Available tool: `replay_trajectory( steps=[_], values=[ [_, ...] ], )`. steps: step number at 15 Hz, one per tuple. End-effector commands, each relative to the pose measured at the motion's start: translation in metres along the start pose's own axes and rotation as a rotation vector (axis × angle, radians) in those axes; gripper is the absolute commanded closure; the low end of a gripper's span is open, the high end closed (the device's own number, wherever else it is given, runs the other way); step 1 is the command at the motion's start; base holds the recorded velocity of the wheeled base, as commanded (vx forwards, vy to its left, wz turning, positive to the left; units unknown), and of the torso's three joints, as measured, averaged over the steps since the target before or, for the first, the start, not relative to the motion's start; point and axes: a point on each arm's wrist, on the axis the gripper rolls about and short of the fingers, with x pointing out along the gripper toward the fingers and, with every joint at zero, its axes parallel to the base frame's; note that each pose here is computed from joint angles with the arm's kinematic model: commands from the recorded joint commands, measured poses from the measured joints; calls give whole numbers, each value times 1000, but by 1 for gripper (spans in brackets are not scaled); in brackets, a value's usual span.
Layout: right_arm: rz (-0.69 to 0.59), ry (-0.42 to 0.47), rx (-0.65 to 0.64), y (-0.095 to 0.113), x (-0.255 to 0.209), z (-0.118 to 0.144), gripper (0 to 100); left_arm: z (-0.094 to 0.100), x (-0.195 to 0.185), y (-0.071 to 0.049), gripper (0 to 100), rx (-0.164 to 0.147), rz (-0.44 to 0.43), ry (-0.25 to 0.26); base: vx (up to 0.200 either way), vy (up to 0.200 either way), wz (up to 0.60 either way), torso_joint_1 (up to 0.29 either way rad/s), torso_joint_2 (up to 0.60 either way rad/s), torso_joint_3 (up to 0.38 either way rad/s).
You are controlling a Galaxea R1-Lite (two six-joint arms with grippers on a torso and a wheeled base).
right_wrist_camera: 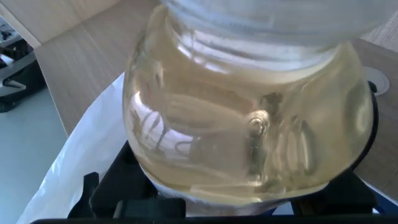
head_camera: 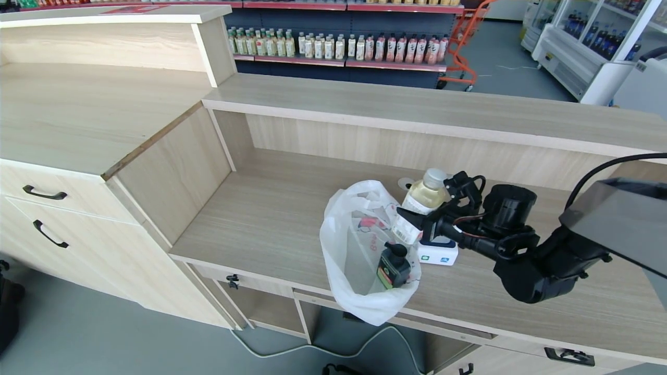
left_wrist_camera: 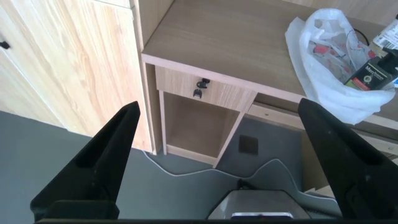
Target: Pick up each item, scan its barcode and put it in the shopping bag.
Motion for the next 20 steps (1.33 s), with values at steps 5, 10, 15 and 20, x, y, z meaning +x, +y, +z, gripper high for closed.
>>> replay_trajectory(
  steps=[5,10,15,20],
  values=[
    [23,45,-13,-5,17,-28,100,0,0,0,0,0,0,0,0,0,0,0,0,0],
    [41,33,-14,-5,31,-31,100,0,0,0,0,0,0,0,0,0,0,0,0,0],
    [81,29,-17,-9,42,-34,100,0,0,0,0,0,0,0,0,0,0,0,0,0],
    [80,58,-87,-11,42,-49,100,0,0,0,0,0,0,0,0,0,0,0,0,0]
  ],
)
